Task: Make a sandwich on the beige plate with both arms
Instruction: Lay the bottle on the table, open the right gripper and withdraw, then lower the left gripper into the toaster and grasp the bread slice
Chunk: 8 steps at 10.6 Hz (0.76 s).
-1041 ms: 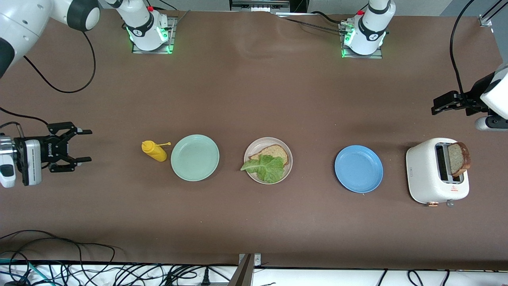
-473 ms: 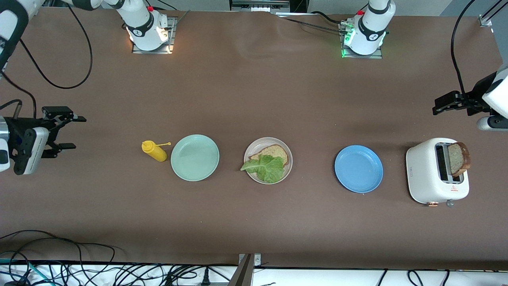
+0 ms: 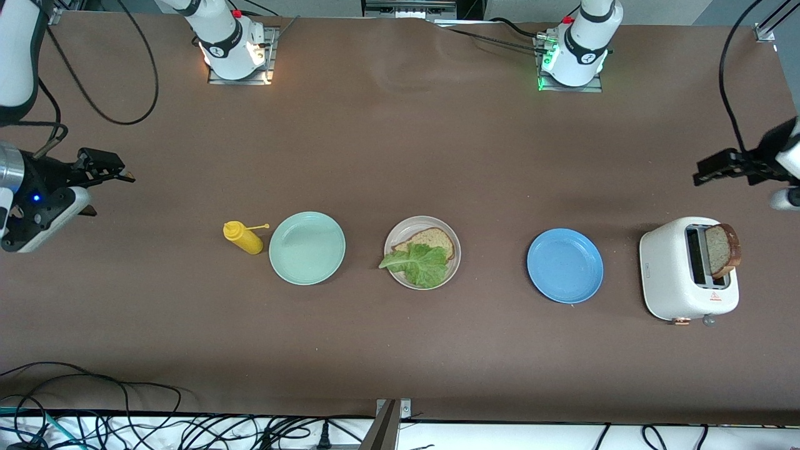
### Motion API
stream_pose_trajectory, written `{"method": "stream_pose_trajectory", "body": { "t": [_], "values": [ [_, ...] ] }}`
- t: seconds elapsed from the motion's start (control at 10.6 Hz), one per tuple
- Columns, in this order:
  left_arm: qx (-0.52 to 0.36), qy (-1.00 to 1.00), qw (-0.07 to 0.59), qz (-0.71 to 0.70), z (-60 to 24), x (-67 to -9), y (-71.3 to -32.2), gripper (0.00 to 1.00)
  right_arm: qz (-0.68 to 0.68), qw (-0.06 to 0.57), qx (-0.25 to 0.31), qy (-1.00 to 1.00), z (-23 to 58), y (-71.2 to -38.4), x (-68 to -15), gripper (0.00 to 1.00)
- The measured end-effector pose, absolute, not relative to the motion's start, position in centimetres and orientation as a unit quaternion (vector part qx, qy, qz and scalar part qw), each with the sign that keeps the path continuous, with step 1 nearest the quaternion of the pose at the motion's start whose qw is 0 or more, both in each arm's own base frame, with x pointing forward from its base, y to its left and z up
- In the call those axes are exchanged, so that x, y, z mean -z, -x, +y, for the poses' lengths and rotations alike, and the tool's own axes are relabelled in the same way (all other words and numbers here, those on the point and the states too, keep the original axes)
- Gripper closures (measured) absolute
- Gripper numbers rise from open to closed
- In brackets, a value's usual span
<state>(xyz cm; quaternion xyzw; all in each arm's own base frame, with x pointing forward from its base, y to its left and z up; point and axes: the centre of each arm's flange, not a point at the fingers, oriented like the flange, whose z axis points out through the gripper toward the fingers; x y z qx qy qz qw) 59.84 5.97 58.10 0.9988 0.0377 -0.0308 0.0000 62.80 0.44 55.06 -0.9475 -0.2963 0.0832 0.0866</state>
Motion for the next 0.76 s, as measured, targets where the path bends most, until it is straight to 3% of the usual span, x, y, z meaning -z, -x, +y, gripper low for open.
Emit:
{"method": "stream_pose_trajectory", "body": {
  "t": [0.28,0.76],
  "values": [
    [0.024,-0.999,0.001,0.045,13.1,-54.6,-61.2,0.0,-0.18,0.066,-0.1,0.976,-0.6,-59.7,-54.9,0.0],
    [0.016,-0.999,0.0,0.041,17.1,-43.6,-65.8,0.0,-0.04,0.01,-0.045,0.998,0.5,-54.8,-54.4,0.0]
  ]
}}
